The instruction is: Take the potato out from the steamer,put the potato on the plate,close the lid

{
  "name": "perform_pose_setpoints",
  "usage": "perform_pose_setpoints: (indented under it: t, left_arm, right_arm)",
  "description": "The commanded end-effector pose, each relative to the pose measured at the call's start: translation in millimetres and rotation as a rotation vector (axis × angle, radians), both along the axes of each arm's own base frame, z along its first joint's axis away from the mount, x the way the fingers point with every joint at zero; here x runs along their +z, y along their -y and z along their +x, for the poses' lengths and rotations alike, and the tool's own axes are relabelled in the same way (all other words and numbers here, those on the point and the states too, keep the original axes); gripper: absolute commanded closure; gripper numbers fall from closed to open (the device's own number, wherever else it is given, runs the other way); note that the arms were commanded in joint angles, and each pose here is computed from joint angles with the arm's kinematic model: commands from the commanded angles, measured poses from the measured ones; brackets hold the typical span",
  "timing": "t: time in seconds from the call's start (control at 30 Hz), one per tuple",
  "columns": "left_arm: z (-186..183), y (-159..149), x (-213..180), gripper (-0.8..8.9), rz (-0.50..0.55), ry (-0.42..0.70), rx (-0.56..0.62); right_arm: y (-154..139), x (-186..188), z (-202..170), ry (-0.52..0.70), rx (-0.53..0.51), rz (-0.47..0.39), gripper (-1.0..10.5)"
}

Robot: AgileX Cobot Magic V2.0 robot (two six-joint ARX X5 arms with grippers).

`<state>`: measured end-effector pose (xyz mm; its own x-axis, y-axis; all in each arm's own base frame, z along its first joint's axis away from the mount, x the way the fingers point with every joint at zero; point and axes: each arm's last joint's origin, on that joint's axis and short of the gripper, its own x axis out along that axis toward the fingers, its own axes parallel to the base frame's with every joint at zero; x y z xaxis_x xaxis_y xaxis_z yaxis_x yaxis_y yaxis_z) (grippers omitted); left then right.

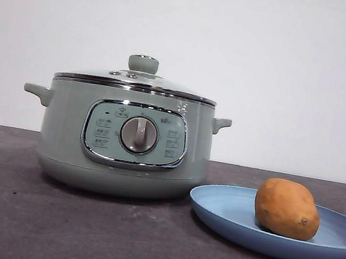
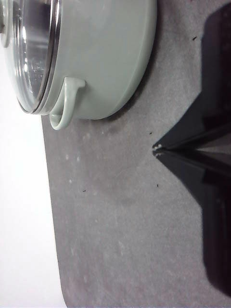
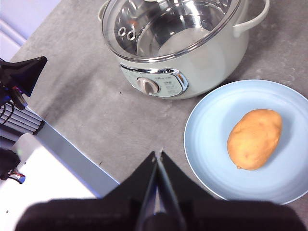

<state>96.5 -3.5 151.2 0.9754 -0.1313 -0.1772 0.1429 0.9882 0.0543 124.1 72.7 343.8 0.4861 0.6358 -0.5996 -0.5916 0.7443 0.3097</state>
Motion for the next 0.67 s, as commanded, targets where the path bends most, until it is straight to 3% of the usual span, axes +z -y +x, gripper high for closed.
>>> perform_pose_setpoints:
  t: [0.03,0.17,0.3,0.37,0.57,0.67]
  left_arm:
    - [0.5,-0.4,-5.2,8.17,-0.002,-0.014,0.005]
    - [0.5,-0.4,-5.2,8.17,-0.002,-0.014,0.005]
    - [0.5,-0.4,-5.2,8.17,-0.002,-0.014,0.005]
    - [0.5,-0.4,-5.2,8.17,-0.002,-0.014,0.005]
    - [0.5,-0.4,-5.2,8.18,-0.001,-0.014,0.006]
    - [0.5,-0.4,-5.2,8.17,-0.001,-0.014,0.006]
  right_arm:
    - [0.0,0.6,-0.1,0.008,0.002,-0.002,9.5]
    - [0.1,0.7,0.2,0.022,0.002,-0.015,9.5]
    - [7.7,1.5,-2.8,0.055,-0.074,-0.068,9.5]
    - [19.2,5.5,-9.1,0.11,-0.162,-0.1,9.5]
    - [51.3,20.4,-36.3,0.294,-0.376,-0.061,9.5]
    - [59.5,20.3,-44.2,0.472,-0.45,-0.049,9.5]
